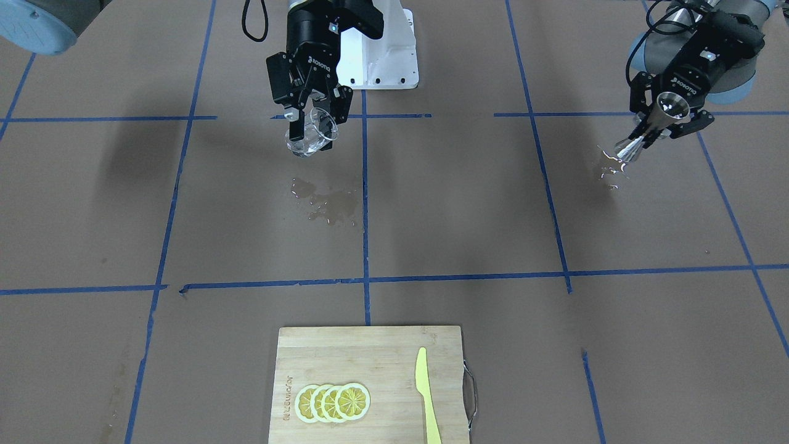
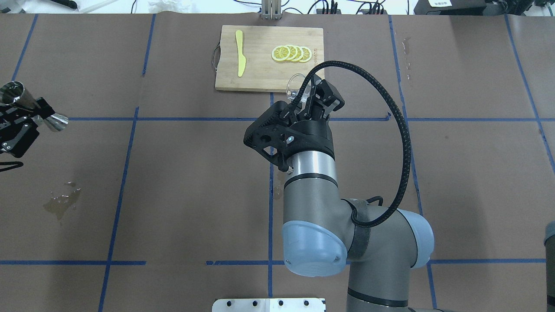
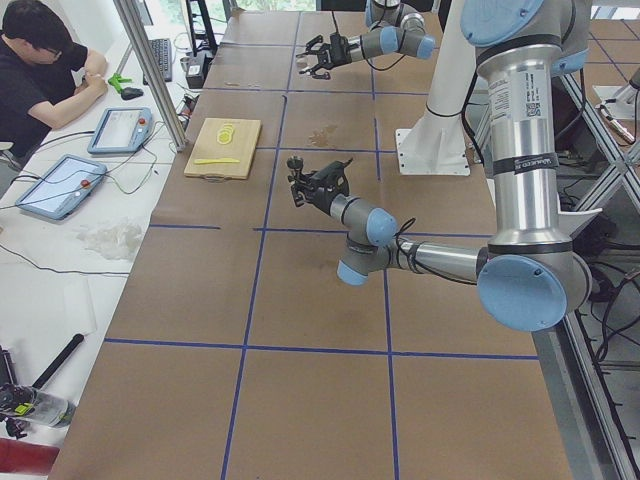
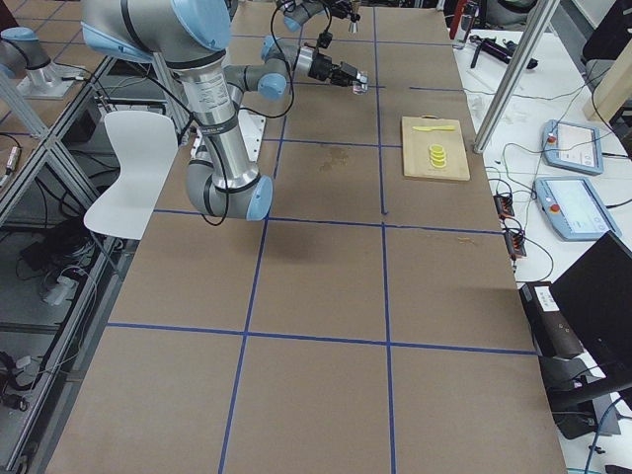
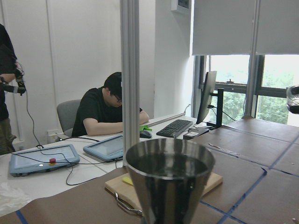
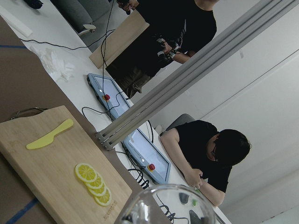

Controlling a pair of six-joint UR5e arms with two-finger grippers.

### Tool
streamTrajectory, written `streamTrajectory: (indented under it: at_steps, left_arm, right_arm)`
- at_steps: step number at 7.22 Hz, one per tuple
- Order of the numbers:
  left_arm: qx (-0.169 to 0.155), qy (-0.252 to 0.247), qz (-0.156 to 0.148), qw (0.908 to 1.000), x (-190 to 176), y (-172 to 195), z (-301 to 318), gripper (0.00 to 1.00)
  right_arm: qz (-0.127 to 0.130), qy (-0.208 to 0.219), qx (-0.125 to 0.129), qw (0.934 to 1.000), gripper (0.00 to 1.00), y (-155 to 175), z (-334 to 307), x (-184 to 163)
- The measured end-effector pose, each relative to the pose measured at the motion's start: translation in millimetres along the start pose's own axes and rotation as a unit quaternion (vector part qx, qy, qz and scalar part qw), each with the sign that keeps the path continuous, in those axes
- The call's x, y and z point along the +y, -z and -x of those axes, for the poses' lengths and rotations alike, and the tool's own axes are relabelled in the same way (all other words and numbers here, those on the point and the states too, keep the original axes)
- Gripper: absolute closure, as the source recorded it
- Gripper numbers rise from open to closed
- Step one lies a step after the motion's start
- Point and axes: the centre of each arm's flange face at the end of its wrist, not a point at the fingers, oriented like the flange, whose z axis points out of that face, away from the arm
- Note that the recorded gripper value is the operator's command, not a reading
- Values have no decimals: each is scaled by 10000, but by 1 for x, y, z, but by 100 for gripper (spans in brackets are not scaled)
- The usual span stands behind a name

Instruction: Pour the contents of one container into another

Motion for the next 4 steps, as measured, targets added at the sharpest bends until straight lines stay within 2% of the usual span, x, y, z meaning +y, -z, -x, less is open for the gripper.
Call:
streamTrajectory:
  at_steps: [2, 4]
  left_arm:
    - [-469, 233, -227, 9984, 5, 2, 2, 100]
    - [-482, 806, -126, 9955, 27, -1, -17, 100]
  right_arm:
    - [4, 7, 5, 10000, 100, 0, 0, 1]
    - [14, 25, 8, 10000, 100, -1, -1, 4]
